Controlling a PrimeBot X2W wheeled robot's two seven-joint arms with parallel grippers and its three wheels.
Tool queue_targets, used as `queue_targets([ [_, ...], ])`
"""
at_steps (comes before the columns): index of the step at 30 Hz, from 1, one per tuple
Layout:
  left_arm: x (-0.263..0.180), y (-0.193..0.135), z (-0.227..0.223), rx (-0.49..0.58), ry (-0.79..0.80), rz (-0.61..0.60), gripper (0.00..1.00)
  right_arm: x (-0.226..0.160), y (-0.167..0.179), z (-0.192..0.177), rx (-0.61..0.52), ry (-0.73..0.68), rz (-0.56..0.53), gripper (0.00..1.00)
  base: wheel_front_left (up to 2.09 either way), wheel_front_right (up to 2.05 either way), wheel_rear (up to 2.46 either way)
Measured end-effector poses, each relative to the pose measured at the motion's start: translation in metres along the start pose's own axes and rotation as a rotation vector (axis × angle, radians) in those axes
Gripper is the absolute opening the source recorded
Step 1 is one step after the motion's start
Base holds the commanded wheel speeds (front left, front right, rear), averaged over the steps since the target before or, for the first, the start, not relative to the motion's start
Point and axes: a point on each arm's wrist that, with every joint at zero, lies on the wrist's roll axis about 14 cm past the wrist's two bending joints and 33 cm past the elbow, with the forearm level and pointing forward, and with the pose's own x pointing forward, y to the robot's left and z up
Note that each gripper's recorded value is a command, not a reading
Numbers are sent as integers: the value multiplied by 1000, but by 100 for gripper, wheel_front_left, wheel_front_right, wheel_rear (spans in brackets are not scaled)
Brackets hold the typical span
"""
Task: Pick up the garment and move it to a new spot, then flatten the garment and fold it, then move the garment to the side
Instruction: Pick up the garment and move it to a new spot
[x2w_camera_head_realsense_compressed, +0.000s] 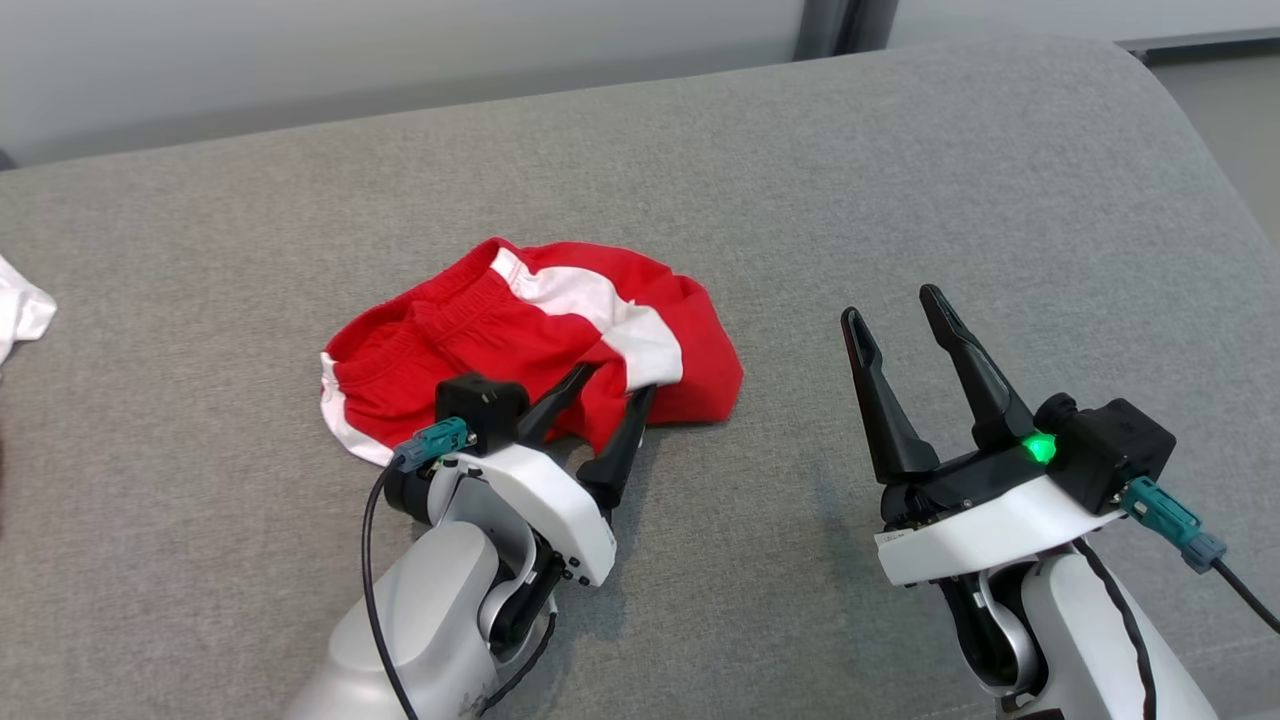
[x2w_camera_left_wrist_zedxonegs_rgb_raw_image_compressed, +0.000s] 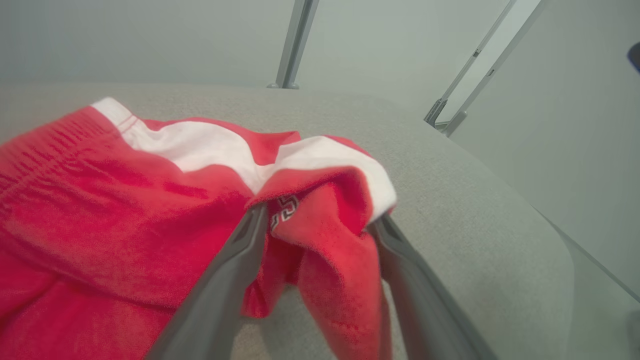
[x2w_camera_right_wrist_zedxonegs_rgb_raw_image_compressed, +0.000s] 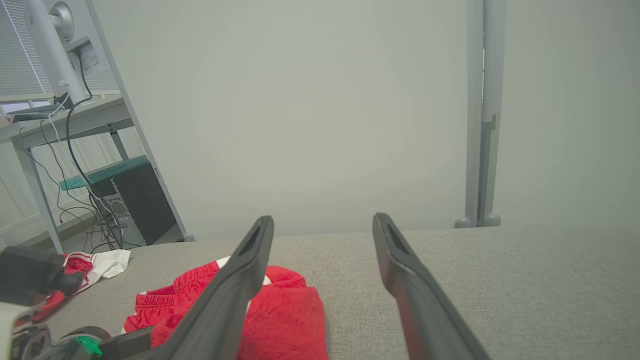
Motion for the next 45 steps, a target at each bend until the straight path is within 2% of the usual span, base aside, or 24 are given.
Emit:
queue_targets([
  [3, -3, -3, 22, 1, -78, -3, 100, 2, 8, 2, 5, -6, 22, 100, 0, 0, 0],
  [9, -20, 11, 59, 14, -196, 42, 100, 1, 24, -2, 20, 4, 61, 100, 0, 0, 0],
  [16, -74, 62, 90, 42, -329, 256, 100, 2, 49, -8, 17, 19, 133, 100, 0, 0, 0],
  [25, -161, 93, 135, 133, -563, 493, 100, 3, 60, -10, 10, 20, 162, 100, 0, 0, 0],
  [35, -208, 99, 133, 206, -618, 623, 100, -3, 46, -2, 0, -2, 113, 100, 0, 0, 0],
  [45, -232, 91, 115, 214, -600, 636, 100, -31, 34, -3, -7, 15, 59, 100, 0, 0, 0],
])
